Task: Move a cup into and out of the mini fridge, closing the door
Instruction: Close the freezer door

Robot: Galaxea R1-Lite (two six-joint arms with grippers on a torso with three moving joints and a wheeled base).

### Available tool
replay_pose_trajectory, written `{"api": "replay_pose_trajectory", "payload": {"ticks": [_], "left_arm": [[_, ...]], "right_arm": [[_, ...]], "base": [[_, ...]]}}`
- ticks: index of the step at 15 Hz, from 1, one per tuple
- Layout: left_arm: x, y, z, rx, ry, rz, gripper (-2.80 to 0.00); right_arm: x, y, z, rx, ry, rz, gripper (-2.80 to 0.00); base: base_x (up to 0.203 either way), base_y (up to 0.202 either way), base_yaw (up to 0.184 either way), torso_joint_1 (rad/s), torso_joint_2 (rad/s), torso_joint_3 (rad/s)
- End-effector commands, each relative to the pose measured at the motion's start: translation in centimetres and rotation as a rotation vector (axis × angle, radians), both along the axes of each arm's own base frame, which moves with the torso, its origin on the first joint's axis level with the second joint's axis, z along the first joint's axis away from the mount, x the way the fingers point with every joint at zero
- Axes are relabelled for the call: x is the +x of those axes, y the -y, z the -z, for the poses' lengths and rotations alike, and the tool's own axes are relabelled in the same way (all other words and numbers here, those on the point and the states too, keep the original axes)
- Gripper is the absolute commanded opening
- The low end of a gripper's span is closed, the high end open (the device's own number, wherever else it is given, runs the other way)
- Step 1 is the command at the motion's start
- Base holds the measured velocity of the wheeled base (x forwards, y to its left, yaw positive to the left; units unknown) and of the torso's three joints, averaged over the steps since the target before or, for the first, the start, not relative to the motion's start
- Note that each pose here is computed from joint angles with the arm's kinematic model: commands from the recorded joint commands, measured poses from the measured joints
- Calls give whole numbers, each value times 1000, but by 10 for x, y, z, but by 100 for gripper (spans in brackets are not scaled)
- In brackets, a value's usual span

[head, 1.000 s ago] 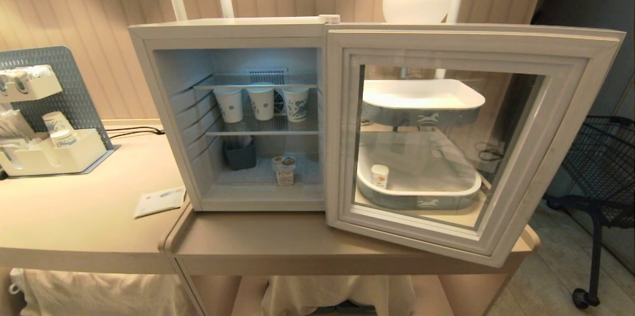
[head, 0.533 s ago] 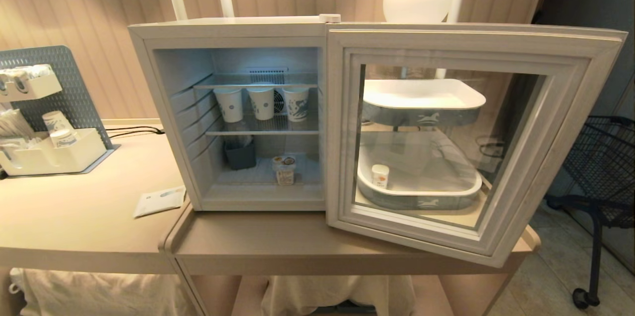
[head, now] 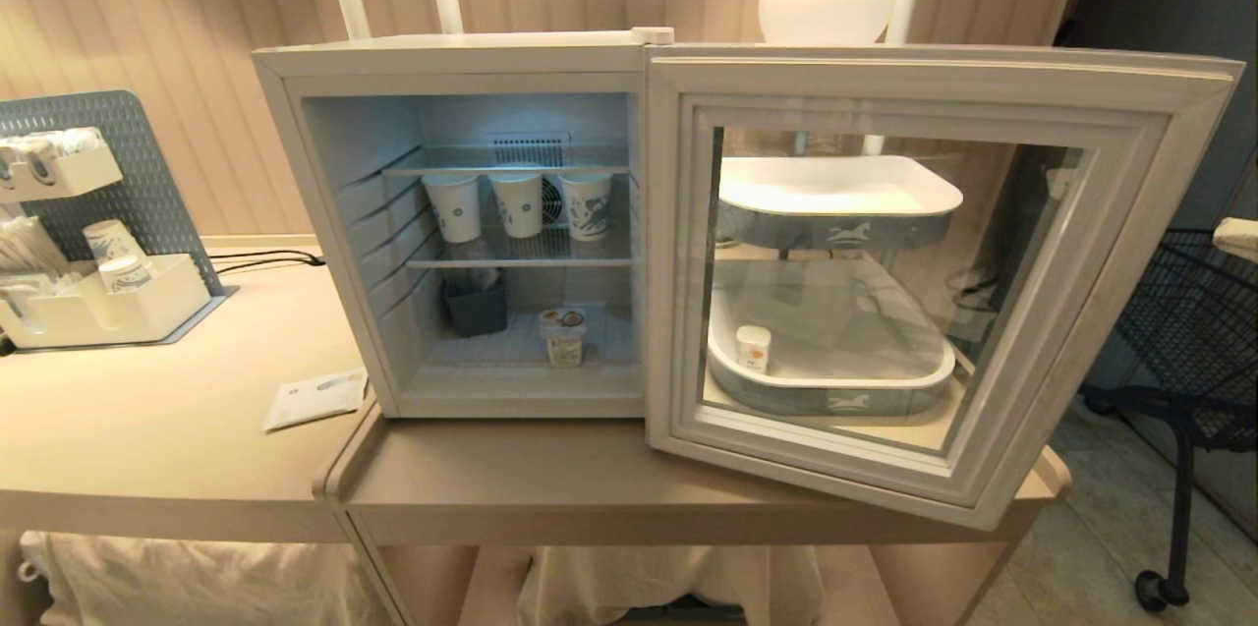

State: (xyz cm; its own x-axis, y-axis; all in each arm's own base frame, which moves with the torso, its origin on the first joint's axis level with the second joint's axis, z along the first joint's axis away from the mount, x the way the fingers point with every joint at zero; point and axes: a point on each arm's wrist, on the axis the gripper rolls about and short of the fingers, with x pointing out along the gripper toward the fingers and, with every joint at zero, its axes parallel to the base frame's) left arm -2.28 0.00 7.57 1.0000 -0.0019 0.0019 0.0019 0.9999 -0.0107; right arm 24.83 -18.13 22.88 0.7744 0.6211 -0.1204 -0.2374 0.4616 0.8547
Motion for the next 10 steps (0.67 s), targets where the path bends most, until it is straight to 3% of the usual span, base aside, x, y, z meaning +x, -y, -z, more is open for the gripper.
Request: {"api": "replay_pose_trajectory", "payload": {"ticks": [1, 6, 10], "left_arm": [[0, 0, 0, -2, 1, 0, -280], [0, 0, 0, -5, 0, 0, -280], [0, 0, 0, -5, 0, 0, -280]], "right_arm": [[37, 16, 34, 116, -55, -107, -280], [106, -5, 61, 16, -169, -67, -280], [119, -31, 69, -10, -212, -91, -280]], "base": [[0, 0, 0, 0, 0, 0], [0, 0, 0, 0, 0, 0], [0, 0, 0, 0, 0, 0]]}}
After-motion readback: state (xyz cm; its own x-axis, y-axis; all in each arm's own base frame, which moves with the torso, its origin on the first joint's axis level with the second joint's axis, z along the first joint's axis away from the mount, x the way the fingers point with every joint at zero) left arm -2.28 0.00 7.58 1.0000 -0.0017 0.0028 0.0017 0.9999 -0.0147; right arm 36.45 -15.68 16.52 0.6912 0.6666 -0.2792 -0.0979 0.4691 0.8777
